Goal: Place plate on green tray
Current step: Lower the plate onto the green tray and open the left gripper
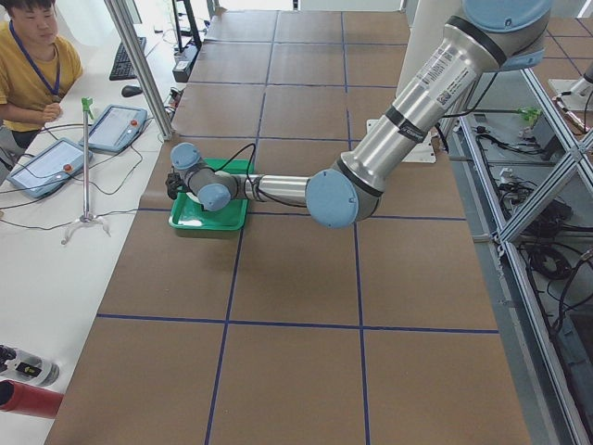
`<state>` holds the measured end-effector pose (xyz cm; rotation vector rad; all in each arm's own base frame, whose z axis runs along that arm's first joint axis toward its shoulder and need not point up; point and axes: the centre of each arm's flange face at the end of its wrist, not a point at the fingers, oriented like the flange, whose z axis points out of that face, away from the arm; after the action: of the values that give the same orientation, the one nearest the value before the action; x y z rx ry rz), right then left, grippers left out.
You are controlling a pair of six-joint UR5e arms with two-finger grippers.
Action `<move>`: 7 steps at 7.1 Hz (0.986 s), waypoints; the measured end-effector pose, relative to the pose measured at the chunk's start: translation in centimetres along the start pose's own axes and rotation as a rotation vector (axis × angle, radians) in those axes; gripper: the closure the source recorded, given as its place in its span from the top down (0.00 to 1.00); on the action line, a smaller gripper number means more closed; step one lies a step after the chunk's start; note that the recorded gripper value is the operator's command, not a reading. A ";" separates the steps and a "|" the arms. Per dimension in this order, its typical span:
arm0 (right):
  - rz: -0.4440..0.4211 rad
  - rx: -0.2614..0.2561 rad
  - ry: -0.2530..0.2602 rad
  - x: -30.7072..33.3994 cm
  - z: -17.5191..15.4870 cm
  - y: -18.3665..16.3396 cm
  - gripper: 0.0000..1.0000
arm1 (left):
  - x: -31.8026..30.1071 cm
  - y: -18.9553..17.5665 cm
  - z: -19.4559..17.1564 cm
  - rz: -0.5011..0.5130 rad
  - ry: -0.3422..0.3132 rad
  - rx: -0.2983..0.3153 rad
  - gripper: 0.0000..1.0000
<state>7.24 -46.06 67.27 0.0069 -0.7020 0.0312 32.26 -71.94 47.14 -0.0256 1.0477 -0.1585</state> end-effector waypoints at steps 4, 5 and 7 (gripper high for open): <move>0.000 0.000 0.001 0.0 0.0 0.0 1.00 | -5.4 1.9 -5.2 0.079 0.023 0.068 1.00; -0.001 0.000 0.000 0.0 0.0 0.0 1.00 | -8.2 3.3 -7.0 0.172 0.006 0.083 1.00; -0.001 0.001 0.000 0.0 0.0 0.0 1.00 | -13.9 3.1 -12.4 0.354 -0.082 0.093 1.00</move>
<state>7.24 -46.10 67.22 0.0080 -0.7016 0.0307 15.08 -66.26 52.56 0.2351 0.9463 0.1146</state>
